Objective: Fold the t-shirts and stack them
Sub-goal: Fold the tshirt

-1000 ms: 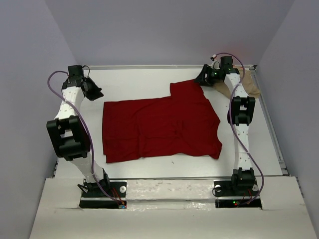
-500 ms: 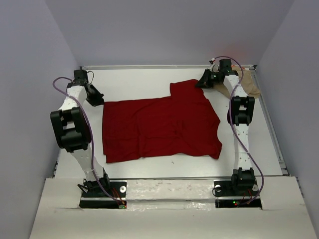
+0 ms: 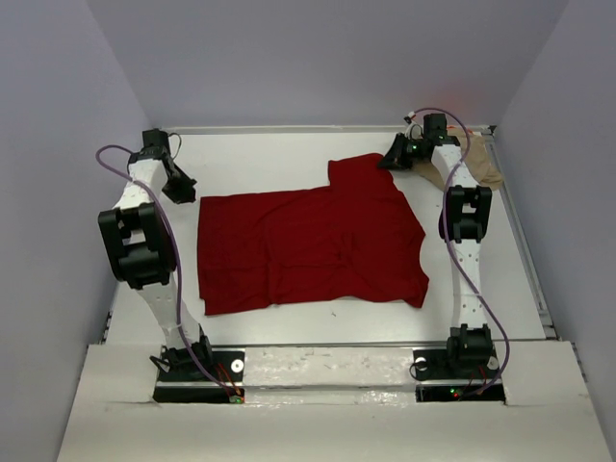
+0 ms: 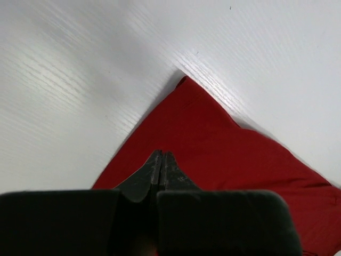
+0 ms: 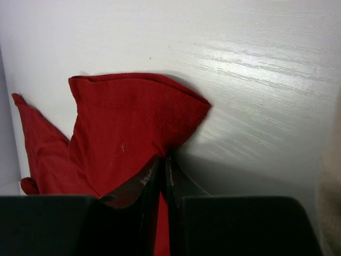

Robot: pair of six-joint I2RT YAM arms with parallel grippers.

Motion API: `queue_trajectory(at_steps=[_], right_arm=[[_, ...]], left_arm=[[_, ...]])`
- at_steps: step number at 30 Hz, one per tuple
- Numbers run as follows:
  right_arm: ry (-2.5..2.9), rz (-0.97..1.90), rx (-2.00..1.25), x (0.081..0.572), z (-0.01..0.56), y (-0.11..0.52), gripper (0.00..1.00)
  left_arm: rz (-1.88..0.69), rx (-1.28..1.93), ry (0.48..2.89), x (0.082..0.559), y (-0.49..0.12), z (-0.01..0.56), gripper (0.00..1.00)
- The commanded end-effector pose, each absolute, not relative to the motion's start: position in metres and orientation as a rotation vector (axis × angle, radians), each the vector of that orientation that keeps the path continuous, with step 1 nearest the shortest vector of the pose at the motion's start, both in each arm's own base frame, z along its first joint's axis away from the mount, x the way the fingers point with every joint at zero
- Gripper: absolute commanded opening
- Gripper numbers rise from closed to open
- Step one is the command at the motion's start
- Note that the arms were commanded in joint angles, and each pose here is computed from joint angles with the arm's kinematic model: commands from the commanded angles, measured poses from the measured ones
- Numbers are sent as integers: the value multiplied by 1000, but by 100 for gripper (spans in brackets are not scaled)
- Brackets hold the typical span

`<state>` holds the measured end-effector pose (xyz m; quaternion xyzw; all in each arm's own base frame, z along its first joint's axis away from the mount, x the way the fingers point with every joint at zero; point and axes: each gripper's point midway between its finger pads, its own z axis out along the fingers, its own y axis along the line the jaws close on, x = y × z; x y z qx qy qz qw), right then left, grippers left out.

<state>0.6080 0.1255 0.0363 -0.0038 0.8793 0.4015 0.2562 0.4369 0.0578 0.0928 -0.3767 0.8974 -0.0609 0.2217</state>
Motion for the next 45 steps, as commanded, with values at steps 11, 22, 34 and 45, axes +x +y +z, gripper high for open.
queue_trajectory(at_steps=[11,22,34,45], right_arm=[[2315,996,-99,615,73,121,11],[2310,1001,-101,616,75,122,6],[2291,990,-114,617,87,121,5],[2272,986,-125,616,100,121,5]], left_arm=[[-403,-981,2497,485,46,71,20],[-420,-956,2449,515,53,86,54],[-292,-1091,2544,489,68,50,41],[-534,-1120,2566,473,43,28,41]])
